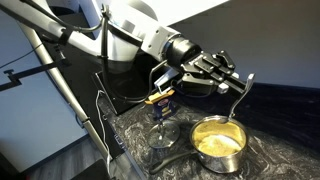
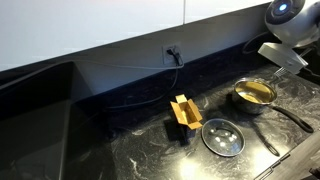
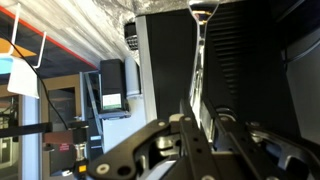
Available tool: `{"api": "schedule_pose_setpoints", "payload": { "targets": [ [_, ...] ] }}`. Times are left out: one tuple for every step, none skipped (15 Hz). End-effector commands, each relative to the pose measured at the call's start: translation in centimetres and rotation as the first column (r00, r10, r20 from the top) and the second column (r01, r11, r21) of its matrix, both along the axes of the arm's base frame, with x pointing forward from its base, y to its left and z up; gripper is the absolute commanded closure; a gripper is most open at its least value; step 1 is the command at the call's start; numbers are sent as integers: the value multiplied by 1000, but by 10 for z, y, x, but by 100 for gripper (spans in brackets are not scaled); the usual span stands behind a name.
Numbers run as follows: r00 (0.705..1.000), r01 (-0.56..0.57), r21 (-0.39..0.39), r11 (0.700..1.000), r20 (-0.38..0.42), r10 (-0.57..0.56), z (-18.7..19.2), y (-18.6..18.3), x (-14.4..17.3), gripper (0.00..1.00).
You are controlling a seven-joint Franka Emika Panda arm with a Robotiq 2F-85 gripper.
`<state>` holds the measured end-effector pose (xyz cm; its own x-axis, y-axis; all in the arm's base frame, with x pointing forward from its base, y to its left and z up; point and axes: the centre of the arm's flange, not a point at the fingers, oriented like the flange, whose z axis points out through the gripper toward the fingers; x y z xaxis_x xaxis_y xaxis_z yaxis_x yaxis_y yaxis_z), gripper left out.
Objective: Use the silver fork to stir the contents in the pot
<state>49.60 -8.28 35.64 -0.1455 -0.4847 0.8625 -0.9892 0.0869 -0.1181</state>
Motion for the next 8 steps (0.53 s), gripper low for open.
{"api": "schedule_pose_setpoints", "payload": {
  "targets": [
    [999, -30, 186, 982, 39, 23, 2, -2, -35, 96],
    [998, -43, 238, 970, 50, 32, 0, 2, -40, 96],
    [997, -62, 291, 955, 60, 46, -2, 6, -45, 96],
    [996, -82, 340, 937, 69, 62, -4, 12, -49, 96],
    [993, -105, 387, 916, 86, 78, -6, 19, -53, 96],
    [991, -127, 426, 896, 100, 93, -8, 26, -55, 96],
    [987, -149, 453, 879, 126, 103, -10, 35, -57, 96],
    [982, -163, 464, 871, 158, 100, -14, 45, -56, 96]
  ]
}}
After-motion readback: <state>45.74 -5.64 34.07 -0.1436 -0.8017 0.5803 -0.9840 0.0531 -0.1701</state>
